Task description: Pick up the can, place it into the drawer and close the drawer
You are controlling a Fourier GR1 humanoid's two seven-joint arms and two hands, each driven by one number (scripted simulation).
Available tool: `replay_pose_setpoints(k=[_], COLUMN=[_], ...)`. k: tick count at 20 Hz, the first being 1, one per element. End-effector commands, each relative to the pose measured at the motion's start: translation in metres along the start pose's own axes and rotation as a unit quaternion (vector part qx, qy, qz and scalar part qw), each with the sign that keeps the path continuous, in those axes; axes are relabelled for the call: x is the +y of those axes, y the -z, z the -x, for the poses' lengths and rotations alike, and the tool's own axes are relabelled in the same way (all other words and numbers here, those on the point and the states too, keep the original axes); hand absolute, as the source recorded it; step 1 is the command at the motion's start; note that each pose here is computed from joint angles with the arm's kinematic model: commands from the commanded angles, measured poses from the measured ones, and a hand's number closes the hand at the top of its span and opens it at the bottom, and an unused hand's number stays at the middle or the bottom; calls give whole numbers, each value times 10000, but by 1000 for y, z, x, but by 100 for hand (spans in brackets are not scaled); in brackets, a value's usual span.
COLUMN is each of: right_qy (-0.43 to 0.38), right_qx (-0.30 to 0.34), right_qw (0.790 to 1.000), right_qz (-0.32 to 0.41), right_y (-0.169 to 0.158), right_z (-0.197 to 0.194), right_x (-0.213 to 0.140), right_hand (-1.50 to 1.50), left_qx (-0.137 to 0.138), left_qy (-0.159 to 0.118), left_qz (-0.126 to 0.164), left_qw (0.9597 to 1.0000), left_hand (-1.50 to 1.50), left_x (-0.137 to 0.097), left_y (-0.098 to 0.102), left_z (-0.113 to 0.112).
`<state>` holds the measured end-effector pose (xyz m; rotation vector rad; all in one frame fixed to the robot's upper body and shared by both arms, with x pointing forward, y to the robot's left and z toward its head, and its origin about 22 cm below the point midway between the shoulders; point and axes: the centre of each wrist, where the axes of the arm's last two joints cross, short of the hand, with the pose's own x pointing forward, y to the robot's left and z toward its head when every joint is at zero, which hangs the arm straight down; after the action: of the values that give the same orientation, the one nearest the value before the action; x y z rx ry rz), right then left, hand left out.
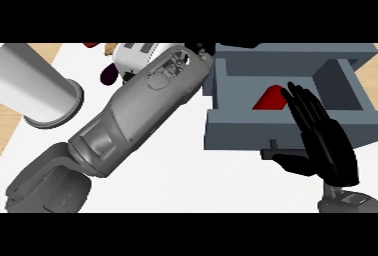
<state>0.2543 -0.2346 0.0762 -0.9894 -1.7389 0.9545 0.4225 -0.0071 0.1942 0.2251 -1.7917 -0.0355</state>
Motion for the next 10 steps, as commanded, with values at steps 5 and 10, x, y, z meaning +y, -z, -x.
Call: replay_pose_setpoints(k=[5, 10], right_qy=[-162, -349], right_qx=[273, 448], right_qw=[9994, 9983], right_qz=[111, 111], right_y=[15, 32], right_z=[19, 47], right_x=[65, 69], right_hand=[-150, -150], left_qx=[73, 101], left_qy=[41, 22], left_qz=[-11, -11], left_qw=[10000, 9999], left_hand=[-150, -150], left_x=[39, 69], left_y=[7, 4], left_z=[-7, -4])
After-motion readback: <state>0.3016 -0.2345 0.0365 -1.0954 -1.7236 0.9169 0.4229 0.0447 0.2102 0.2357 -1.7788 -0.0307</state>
